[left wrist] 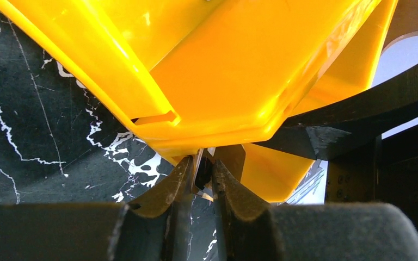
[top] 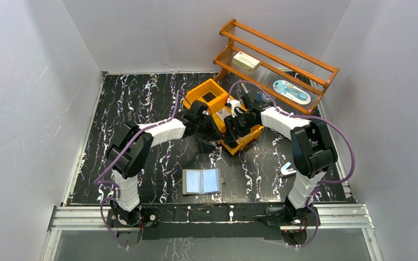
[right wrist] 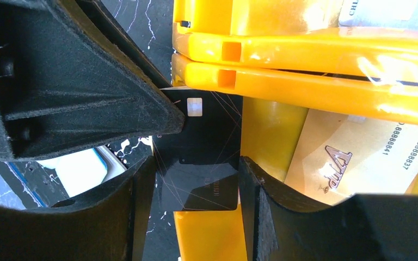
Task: Take the credit cards out of the card holder
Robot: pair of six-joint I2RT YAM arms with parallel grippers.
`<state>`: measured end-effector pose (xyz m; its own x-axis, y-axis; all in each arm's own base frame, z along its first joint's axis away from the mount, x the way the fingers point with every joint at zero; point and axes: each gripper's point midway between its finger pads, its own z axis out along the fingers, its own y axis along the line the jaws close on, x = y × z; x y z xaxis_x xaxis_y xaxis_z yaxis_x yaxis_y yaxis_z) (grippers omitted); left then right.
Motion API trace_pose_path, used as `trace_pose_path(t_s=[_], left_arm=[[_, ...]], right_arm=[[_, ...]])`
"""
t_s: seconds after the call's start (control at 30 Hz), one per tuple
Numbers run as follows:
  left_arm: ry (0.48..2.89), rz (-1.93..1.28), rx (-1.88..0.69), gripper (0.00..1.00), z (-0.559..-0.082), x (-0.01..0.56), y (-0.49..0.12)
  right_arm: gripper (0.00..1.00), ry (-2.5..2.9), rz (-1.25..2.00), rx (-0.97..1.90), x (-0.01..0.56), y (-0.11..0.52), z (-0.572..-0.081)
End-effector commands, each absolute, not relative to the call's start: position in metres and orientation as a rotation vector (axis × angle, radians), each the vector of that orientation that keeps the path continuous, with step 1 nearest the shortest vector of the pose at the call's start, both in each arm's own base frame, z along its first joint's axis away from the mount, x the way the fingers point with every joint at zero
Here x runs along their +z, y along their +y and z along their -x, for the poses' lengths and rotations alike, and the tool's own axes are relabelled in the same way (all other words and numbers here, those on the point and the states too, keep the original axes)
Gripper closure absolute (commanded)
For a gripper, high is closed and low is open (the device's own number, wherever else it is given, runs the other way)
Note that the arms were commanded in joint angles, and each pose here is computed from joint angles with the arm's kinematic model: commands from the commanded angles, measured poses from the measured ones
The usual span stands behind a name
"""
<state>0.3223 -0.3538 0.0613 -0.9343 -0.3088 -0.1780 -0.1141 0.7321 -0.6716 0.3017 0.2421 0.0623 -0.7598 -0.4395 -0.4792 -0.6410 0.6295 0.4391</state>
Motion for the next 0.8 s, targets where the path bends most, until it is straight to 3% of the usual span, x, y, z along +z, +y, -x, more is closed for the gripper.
trace_pose_path(t_s=[0.0,0.2,0.57,0.77], left_arm=[[2.657,0.331,-0.997,0.85,-0.319,0.062,-0.355],[2.652,0.335,-0.988,1.00,-0.319,0.062,-0.352],[2.551,0.229,-1.009,1.00,-0.309,0.070,-0.339],[2.404,0.078,-1.093,1.00,-0.315,0.105,-0.346]], right_arm=[[0.46,2.472,0.908,0.892,0.074,0.248,-0.297],[0.43,2.482,0.900,0.866,0.071,0.245,-0.298],[0.21,2.416,0.690,0.931,0.108,0.243,-0.326],[0.20,2.362,0.636,1.053,0.132,0.246,-0.331]])
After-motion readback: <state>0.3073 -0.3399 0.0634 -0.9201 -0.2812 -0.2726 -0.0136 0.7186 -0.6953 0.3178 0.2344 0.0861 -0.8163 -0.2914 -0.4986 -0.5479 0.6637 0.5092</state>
